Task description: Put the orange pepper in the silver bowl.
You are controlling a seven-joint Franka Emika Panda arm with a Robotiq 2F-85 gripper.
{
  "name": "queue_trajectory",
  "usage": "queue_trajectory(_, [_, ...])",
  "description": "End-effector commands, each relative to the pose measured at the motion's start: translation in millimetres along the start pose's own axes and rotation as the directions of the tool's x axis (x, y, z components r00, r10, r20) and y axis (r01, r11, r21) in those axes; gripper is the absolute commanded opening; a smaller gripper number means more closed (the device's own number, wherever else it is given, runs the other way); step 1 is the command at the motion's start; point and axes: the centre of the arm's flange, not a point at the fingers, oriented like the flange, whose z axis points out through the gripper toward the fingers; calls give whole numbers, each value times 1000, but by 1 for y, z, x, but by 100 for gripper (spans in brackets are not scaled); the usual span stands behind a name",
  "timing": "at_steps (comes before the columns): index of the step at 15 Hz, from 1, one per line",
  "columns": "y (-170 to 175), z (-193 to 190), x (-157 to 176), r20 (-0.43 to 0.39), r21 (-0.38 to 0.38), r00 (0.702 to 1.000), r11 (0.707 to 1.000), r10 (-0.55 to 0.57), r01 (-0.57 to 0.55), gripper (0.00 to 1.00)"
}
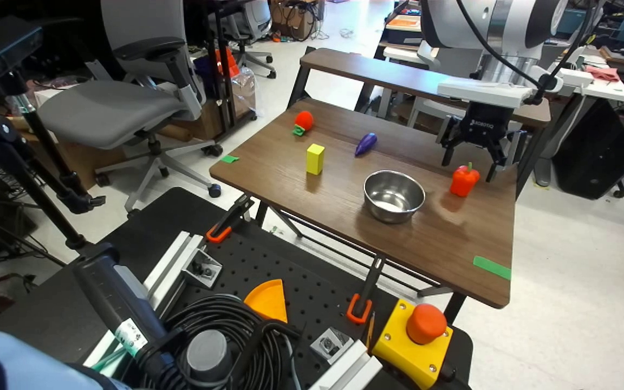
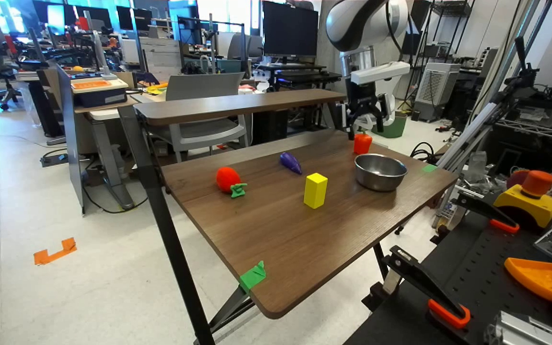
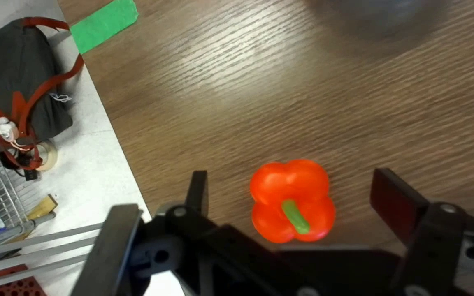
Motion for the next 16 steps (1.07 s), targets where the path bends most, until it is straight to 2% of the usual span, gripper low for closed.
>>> queue_trajectory(1, [-7,0,25,21,-36,999,999,25,-24,74])
queue_trajectory(7, [-12,7,37,60,-59,996,996,68,-64,27])
queue_trajectory(9, [-12,-9,18,53,-44,998,999,35,-33,25])
queue_trajectory(13, [-3,-50,-47,13,-8,998,998,-59,59,25])
queue_trajectory(16, [-4,-64,-86,35,9,990,990,-140,140,25])
